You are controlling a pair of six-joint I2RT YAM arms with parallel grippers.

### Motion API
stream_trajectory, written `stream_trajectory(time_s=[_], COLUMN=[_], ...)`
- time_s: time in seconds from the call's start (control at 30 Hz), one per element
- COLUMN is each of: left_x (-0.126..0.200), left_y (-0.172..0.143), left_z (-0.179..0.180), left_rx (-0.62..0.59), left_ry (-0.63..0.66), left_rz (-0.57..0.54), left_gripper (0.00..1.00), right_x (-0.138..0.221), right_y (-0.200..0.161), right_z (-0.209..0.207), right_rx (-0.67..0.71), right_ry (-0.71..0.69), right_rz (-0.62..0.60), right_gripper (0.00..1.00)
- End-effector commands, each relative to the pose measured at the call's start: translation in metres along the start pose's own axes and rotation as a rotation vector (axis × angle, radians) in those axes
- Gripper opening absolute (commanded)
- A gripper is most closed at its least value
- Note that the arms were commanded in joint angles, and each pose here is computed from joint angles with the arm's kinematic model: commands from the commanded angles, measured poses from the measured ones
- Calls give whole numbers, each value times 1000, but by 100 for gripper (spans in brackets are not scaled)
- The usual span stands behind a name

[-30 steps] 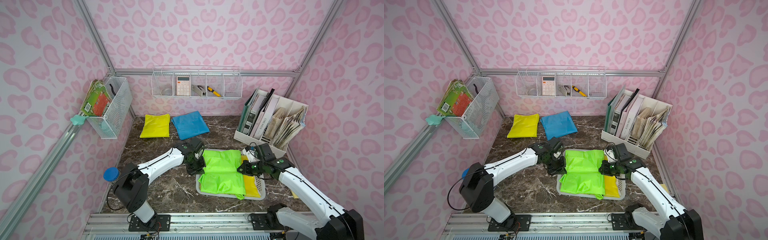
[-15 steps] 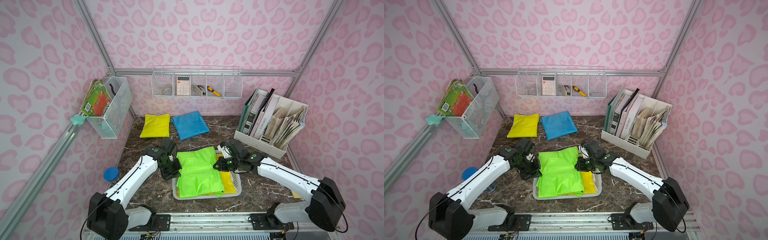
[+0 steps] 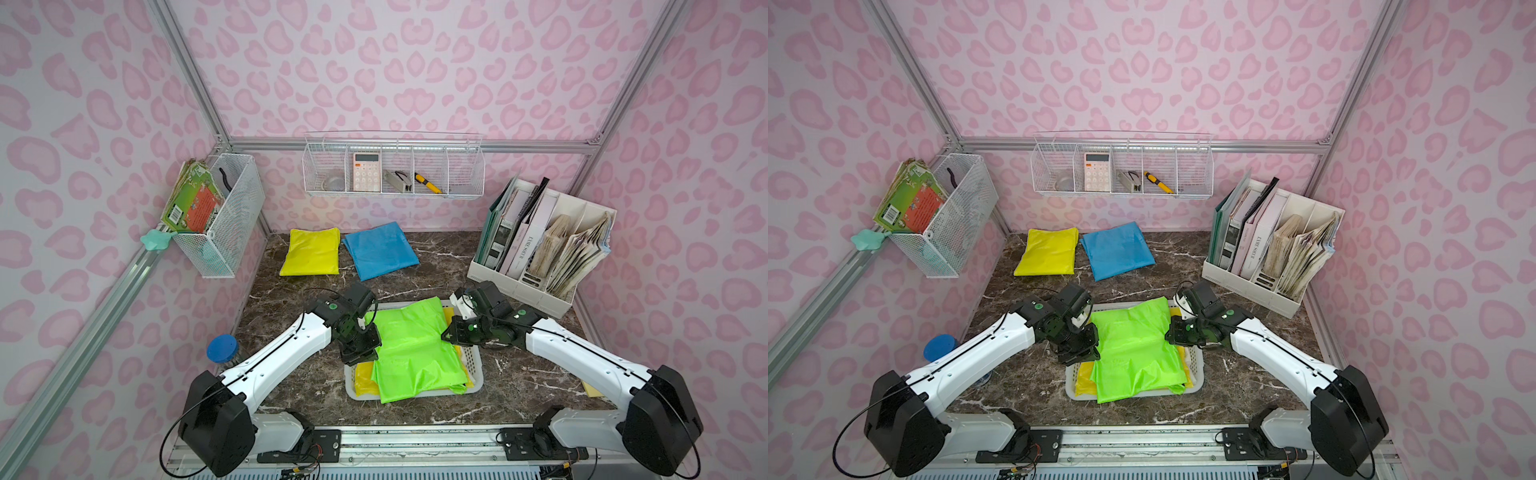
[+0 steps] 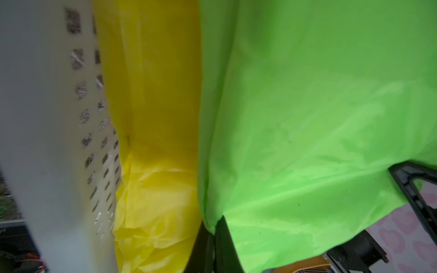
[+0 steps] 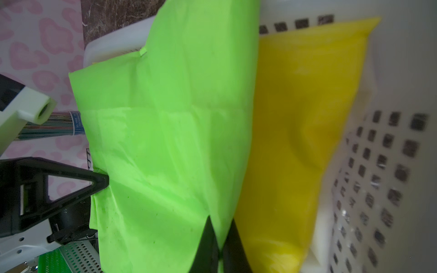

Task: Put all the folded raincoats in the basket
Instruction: Place the raincoat in the basket.

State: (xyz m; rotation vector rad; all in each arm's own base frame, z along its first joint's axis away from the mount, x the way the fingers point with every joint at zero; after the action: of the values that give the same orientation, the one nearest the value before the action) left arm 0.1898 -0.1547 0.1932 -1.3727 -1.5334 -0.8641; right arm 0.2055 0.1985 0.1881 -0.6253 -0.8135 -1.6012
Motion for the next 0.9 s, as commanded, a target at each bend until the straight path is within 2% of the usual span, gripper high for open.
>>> stream_trajectory(time_s=[0.0,0.17,0.23,0.33,0.37,0.47,0.57,0.67,0.77,0.8,0.87], left_x=[-12,-20,-17,-10,-6,11,33,46,45,41,28], left_y=[0,4,5,5,4,3,0,-6,-15,-18,-24], left_z=[19,24,26,24,24,21,13,-4,-26,-32,-33], left_rx=[38,37,39,30,26,13,-10,-76,-147,-168,-174], left_ry=[145,202,231,234,234,238,196,31,-205,-254,-270], left_rz=[10,16,-1,-22,-31,-63,-94,-95,-44,-23,17], left_gripper=[0,0,6,29,34,41,39,15,1,0,0], right_x=[-4,-8,-6,-5,-3,11,28,34,29,26,18], right_y=[-5,-5,-5,-2,0,8,15,9,-11,-19,-35], right_z=[-14,-18,-17,-17,-16,-4,10,21,28,30,32], right_rx=[-17,-25,-21,-17,-10,46,94,108,107,102,105], right_ry=[-59,-49,-40,-45,-47,-52,-50,15,101,128,185], right_rz=[-10,-21,-31,-40,-37,-70,-102,-70,-7,11,58], right_gripper=[2,5,10,39,46,56,57,46,34,30,25])
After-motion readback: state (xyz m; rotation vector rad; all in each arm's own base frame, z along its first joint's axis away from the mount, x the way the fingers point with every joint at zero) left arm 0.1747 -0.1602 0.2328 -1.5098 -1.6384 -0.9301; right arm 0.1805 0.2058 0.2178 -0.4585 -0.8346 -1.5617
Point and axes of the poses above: each gripper's point midway between its finger pads, its own x axis back along the fingers, its own z axis along the line the jaws close on, y = z × x, the point moved 8 cm from there along x, back along the fingers, and after that the axes turned 9 degrees about -x, right-handed, at the moved point
